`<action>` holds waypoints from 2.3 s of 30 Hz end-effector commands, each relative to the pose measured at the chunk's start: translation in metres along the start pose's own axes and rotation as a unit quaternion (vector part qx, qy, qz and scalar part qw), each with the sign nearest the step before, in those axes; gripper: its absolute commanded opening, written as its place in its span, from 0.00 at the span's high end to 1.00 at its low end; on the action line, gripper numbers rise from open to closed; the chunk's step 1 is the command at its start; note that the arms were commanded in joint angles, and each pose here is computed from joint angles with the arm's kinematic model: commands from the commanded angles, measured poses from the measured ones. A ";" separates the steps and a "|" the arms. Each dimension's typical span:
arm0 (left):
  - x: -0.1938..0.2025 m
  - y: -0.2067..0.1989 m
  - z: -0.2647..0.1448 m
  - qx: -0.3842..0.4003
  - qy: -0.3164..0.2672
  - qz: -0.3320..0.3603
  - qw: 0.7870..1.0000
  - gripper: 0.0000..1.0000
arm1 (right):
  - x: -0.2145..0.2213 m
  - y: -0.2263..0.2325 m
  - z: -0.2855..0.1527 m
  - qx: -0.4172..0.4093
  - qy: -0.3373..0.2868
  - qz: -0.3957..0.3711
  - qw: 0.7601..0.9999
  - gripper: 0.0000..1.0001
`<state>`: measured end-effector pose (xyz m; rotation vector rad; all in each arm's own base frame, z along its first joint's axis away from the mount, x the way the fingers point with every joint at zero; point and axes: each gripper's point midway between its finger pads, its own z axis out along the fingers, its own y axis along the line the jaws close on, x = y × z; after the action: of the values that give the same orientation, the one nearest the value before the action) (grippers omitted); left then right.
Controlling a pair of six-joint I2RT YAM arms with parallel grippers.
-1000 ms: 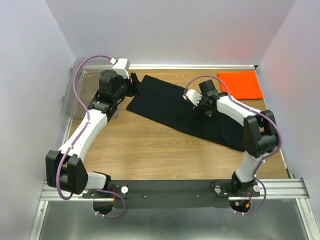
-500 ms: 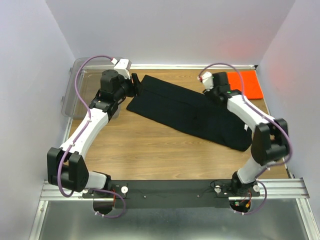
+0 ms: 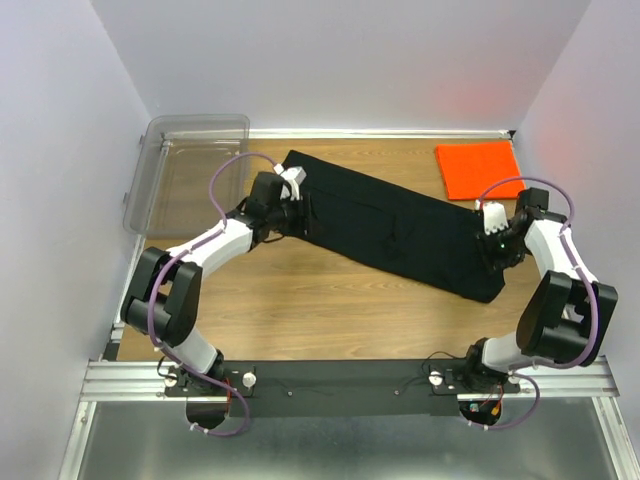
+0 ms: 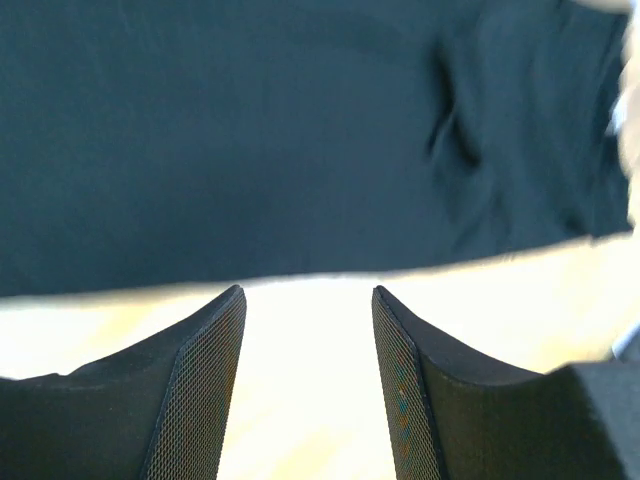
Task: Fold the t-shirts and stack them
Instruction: Fold the tshirt
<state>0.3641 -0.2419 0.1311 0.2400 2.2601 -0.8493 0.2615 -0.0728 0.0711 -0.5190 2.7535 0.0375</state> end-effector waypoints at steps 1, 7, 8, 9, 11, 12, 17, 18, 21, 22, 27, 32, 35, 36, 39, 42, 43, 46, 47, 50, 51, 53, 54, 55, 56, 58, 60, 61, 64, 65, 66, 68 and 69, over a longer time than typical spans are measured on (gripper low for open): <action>0.021 -0.008 -0.001 -0.001 0.014 -0.066 0.998 0.39 | 0.022 0.045 0.004 -0.124 0.026 -0.019 0.992 0.47; 0.030 0.005 0.009 -0.034 -0.019 -0.134 0.990 0.39 | 0.026 0.060 0.025 -0.194 0.044 0.001 0.980 0.45; 0.033 0.008 0.011 -0.034 -0.025 -0.150 0.988 0.39 | 0.025 0.062 0.026 -0.199 0.042 0.003 0.979 0.45; 0.036 0.008 0.013 -0.031 -0.026 -0.155 0.987 0.39 | 0.026 0.063 0.028 -0.206 0.044 0.007 0.978 0.45; 0.042 0.013 0.020 -0.037 -0.023 -0.162 0.986 0.39 | 0.024 0.064 0.030 -0.211 0.042 0.011 0.976 0.45; 0.047 0.019 0.024 -0.044 -0.015 -0.164 0.985 0.39 | 0.025 0.064 0.032 -0.211 0.046 0.014 0.976 0.45; 0.055 0.034 0.036 -0.073 -0.006 -0.165 0.984 0.40 | 0.026 0.060 0.033 -0.204 0.052 0.017 0.978 0.69; 0.059 0.036 0.038 -0.075 0.000 -0.169 0.983 0.40 | 0.028 0.059 0.033 -0.199 0.056 0.015 0.978 0.77; 0.065 0.040 0.040 -0.083 0.007 -0.180 0.980 0.43 | 0.030 0.054 0.028 -0.180 0.057 0.011 0.982 0.86; 0.066 0.042 0.041 -0.085 0.010 -0.178 0.980 0.43 | 0.032 0.050 0.026 -0.169 0.059 0.012 0.984 0.89; 0.071 0.044 0.042 -0.090 0.017 -0.182 0.979 0.43 | 0.042 0.031 0.010 -0.101 0.075 0.004 0.992 0.90; 0.076 0.045 0.043 -0.086 0.027 -0.187 0.978 0.43 | 0.059 0.027 0.001 -0.074 0.093 0.004 0.993 0.87; 0.078 0.046 0.044 -0.087 0.030 -0.189 0.978 0.43 | 0.065 0.025 -0.001 -0.069 0.099 0.004 0.993 0.75; 0.078 0.047 0.044 -0.087 0.030 -0.189 0.978 0.43 | 0.067 0.025 0.000 -0.070 0.101 0.005 0.992 0.71; 0.075 0.047 0.043 -0.090 0.025 -0.186 0.978 0.43 | 0.070 0.022 0.000 -0.070 0.104 0.006 0.992 0.52; 0.076 0.050 0.043 -0.096 0.026 -0.186 0.977 0.43 | 0.071 0.015 -0.003 -0.059 0.102 0.010 0.993 0.48; 0.076 0.051 0.043 -0.098 0.026 -0.185 0.978 0.43 | 0.070 0.011 -0.005 -0.054 0.099 0.009 0.994 0.49; 0.079 0.056 0.040 -0.104 0.026 -0.189 0.976 0.43 | 0.074 -0.009 -0.012 -0.033 0.089 0.030 0.995 0.52; 0.079 0.056 0.039 -0.104 0.026 -0.189 0.976 0.43 | 0.075 -0.013 -0.013 -0.027 0.088 0.033 0.995 0.53; 0.076 0.058 0.035 -0.106 0.018 -0.190 0.976 0.43 | 0.077 -0.031 -0.015 -0.002 0.078 0.049 0.996 0.55; 0.072 0.058 0.033 -0.106 0.011 -0.185 0.977 0.43 | 0.075 -0.032 -0.016 -0.003 0.071 0.052 0.996 0.55; 0.068 0.057 0.031 -0.103 0.006 -0.178 0.979 0.43 | 0.064 -0.030 -0.018 -0.017 0.043 0.051 0.998 0.55; 0.065 0.053 0.029 -0.098 0.002 -0.169 0.981 0.43 | 0.059 -0.028 -0.020 -0.023 0.028 0.038 0.999 0.55; 0.062 0.052 0.027 -0.094 -0.002 -0.162 0.982 0.43 | 0.050 -0.018 -0.022 -0.049 0.003 0.033 0.998 0.55; 0.061 0.049 0.025 -0.088 -0.005 -0.153 0.984 0.43 | 0.047 -0.011 -0.024 -0.066 -0.008 0.022 0.998 0.55; 0.052 0.040 0.019 -0.065 -0.022 -0.128 0.989 0.42 | 0.041 0.010 -0.027 -0.125 -0.029 0.005 0.992 0.54; 0.040 0.028 0.016 -0.030 -0.047 -0.106 0.993 0.41 | 0.035 0.017 -0.030 -0.157 -0.036 0.007 0.987 0.53; 0.041 0.022 0.012 -0.013 -0.049 -0.098 0.994 0.40 | 0.035 0.026 -0.027 -0.190 -0.032 0.026 0.981 0.53; 0.034 0.008 0.007 0.020 -0.063 -0.076 0.995 0.39 | 0.030 0.035 -0.023 -0.228 -0.035 0.057 0.971 0.53; 0.037 0.009 0.006 0.021 -0.062 -0.071 0.995 0.38 | 0.024 0.035 -0.020 -0.235 -0.046 0.065 0.969 0.53; 0.035 0.007 0.005 0.025 -0.067 -0.067 0.995 0.38 | 0.023 0.036 -0.016 -0.244 -0.046 0.077 0.966 0.53; 0.034 0.007 0.003 0.025 -0.073 -0.060 0.995 0.38 | 0.014 0.034 -0.009 -0.247 -0.060 0.107 0.961 0.52; 0.034 0.008 0.003 0.023 -0.074 -0.058 0.995 0.38 | 0.012 0.032 -0.003 -0.250 -0.058 0.120 0.959 0.52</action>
<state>0.3433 -0.2365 0.0884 -0.0239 2.2145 -0.9286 0.2217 -0.0614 0.0659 -0.4247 2.7353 0.6722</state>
